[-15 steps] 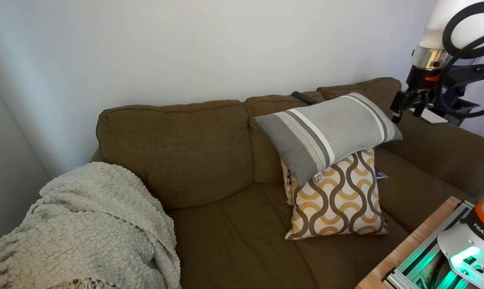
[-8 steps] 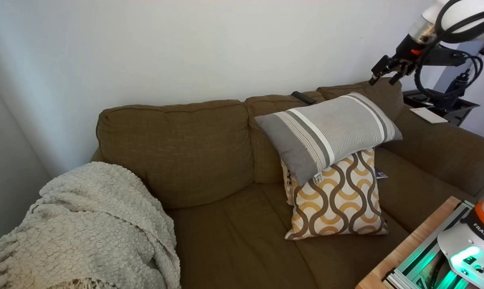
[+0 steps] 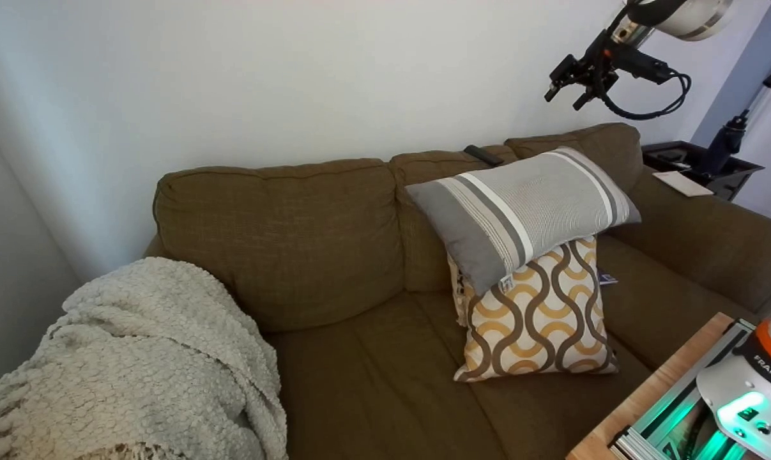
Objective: Pick up the black remote and put it on the gray pillow
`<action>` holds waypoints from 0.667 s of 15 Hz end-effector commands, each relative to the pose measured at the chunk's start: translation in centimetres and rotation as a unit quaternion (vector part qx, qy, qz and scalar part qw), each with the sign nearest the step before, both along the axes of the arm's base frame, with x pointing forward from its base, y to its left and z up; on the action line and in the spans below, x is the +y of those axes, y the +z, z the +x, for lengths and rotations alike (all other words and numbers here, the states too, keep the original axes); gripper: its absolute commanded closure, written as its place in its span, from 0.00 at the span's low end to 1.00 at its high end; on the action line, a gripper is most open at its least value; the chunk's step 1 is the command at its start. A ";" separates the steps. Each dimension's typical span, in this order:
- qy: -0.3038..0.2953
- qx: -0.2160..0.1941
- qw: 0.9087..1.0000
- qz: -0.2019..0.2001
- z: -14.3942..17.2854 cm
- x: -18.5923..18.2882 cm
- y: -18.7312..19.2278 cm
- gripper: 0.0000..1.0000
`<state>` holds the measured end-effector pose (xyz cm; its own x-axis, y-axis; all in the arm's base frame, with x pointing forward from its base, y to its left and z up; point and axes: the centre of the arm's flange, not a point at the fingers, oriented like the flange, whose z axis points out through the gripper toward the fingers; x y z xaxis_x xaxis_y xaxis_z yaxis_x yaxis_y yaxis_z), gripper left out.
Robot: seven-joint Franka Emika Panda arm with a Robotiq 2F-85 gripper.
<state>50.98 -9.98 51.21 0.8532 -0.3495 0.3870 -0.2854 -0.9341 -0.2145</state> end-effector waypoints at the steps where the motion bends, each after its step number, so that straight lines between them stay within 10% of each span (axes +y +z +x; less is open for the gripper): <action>1: 0.001 0.000 1.000 0.001 0.5 0.1 -0.1 0.00; 10: -0.174 -0.100 0.977 -0.069 10.1 -11.6 -1.2 0.00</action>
<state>55.46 -17.58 51.84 0.6485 -0.4851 0.5866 -0.4541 -0.8650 -0.2134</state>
